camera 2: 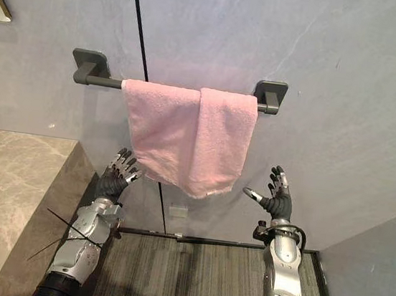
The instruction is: Organize washtable
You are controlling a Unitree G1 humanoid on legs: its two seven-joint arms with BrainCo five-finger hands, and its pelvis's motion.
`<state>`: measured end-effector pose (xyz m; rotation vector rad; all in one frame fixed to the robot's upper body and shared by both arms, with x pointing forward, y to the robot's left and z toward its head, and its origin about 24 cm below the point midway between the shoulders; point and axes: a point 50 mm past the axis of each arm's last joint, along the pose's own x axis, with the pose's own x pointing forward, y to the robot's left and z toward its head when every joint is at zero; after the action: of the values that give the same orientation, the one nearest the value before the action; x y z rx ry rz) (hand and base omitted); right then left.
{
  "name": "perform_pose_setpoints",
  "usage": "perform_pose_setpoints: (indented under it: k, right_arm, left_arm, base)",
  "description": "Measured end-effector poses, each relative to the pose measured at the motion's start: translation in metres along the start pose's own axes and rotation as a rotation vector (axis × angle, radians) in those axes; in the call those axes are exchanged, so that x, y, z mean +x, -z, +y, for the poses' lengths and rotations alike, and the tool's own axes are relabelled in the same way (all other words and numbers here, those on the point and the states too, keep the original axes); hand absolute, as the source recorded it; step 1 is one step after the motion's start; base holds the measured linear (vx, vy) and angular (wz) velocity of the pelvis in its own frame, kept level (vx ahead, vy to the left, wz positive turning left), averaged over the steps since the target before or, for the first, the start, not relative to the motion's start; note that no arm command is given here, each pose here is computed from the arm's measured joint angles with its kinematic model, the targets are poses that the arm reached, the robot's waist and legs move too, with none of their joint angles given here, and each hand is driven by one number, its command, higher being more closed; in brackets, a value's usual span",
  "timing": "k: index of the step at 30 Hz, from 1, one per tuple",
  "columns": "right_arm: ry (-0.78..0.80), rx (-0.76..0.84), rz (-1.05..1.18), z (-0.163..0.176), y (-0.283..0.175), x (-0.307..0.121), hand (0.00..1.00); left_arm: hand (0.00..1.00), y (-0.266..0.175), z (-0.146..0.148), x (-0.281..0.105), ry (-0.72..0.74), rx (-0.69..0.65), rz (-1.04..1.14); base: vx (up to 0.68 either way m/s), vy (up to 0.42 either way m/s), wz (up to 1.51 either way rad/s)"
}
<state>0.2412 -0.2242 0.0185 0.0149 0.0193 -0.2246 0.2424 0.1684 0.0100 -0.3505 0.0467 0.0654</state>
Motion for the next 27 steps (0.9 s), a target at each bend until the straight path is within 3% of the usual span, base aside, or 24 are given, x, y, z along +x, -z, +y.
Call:
perform_pose_setpoints:
  k: [12, 27]
  right_arm:
    - [0.083, -0.039, 0.193, -0.014, 0.045, -0.035, 0.0]
    - [-0.053, -0.111, 0.739, 0.007, 0.147, -0.107, 0.0]
  left_arm:
    - [0.0, 0.033, 0.025, -0.044, -0.077, -0.011, 0.142]
    - [0.0, 0.141, 0.071, -0.128, -0.193, 0.236, 0.784]
  base:
    - [0.0, -0.001, 0.01]
    - [-0.03, -0.008, 0.02]
